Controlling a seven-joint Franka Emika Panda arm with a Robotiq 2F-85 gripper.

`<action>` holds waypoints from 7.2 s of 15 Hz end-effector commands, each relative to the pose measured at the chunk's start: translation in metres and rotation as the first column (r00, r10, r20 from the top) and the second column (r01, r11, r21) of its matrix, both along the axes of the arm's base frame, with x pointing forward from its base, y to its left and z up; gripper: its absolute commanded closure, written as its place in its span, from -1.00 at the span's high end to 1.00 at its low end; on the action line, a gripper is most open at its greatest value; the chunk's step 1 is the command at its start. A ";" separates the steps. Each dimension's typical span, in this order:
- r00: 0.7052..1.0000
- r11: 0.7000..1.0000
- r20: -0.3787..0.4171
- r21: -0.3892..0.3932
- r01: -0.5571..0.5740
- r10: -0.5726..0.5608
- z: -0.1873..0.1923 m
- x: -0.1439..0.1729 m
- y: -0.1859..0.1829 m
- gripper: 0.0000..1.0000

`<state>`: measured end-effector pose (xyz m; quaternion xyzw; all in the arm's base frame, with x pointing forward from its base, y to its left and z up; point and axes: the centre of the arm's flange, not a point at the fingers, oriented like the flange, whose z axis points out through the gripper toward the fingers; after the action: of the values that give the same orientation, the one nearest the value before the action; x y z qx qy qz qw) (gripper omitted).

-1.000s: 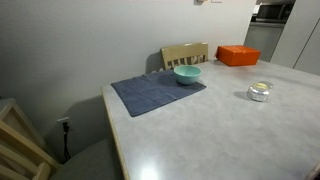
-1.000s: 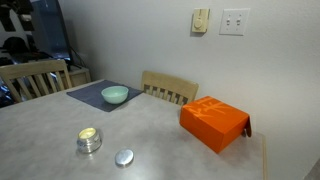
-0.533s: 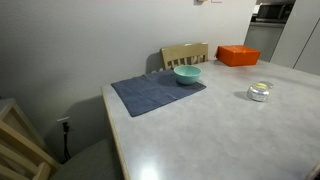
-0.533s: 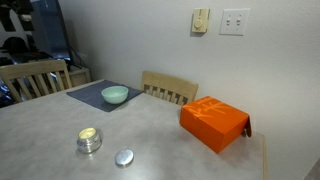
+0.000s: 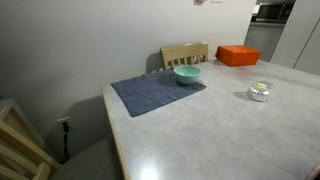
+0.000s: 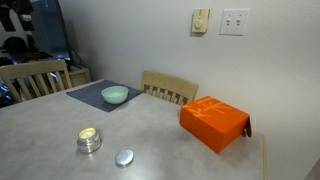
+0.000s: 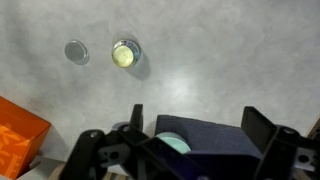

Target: Pick up the lid from the table and put it on the silver container

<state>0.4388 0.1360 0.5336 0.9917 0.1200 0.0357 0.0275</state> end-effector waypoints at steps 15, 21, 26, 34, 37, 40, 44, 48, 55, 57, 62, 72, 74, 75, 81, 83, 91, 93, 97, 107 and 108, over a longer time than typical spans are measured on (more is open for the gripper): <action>1.000 1.000 0.000 0.000 0.000 0.000 0.000 0.000 0.000 1.00; 1.000 1.000 0.000 0.000 0.000 0.000 0.000 0.000 0.000 1.00; 1.000 1.000 0.000 0.000 0.000 0.000 0.000 0.000 0.000 1.00; 1.000 1.000 0.000 0.000 0.000 0.000 0.000 0.000 0.000 1.00; 1.000 1.000 0.000 0.000 0.000 0.000 0.000 0.000 0.000 1.00; 1.000 1.000 0.000 0.000 0.000 0.000 0.000 0.000 0.000 1.00; 1.000 1.000 0.000 0.000 0.000 0.000 0.000 0.000 0.000 1.00; 1.000 1.000 0.000 0.000 0.000 0.000 0.000 0.000 0.000 1.00; 1.000 1.000 0.000 0.000 0.000 0.000 0.000 0.000 0.000 1.00; 1.000 1.000 0.000 0.000 0.000 0.000 0.000 0.000 0.000 1.00; 1.000 1.000 0.000 0.000 0.000 0.000 0.000 0.000 0.000 1.00; 1.000 1.000 0.000 0.000 0.000 0.000 0.000 0.000 0.000 1.00; 1.000 1.000 0.000 0.000 0.000 0.000 0.000 0.000 0.000 1.00; 1.000 1.000 0.000 0.000 0.000 0.000 0.000 0.000 0.000 1.00; 1.000 1.000 0.000 0.000 0.000 0.000 0.000 0.000 0.000 1.00; 1.000 1.000 0.000 0.000 0.000 0.000 0.000 0.000 0.000 1.00; 0.999 0.999 0.043 -0.029 0.032 -0.030 -0.001 0.003 -0.003 1.00; 0.991 0.996 0.115 -0.042 0.075 -0.069 0.006 0.005 -0.020 1.00; 0.943 0.975 0.251 0.031 0.219 -0.220 0.017 0.003 -0.074 1.00; 0.943 0.968 0.220 0.029 0.249 -0.249 0.041 -0.001 -0.113 1.00; 0.935 0.960 0.217 0.043 0.277 -0.280 0.044 -0.004 -0.130 1.00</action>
<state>0.4472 0.0512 0.5705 0.9879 0.0032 0.1475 0.0479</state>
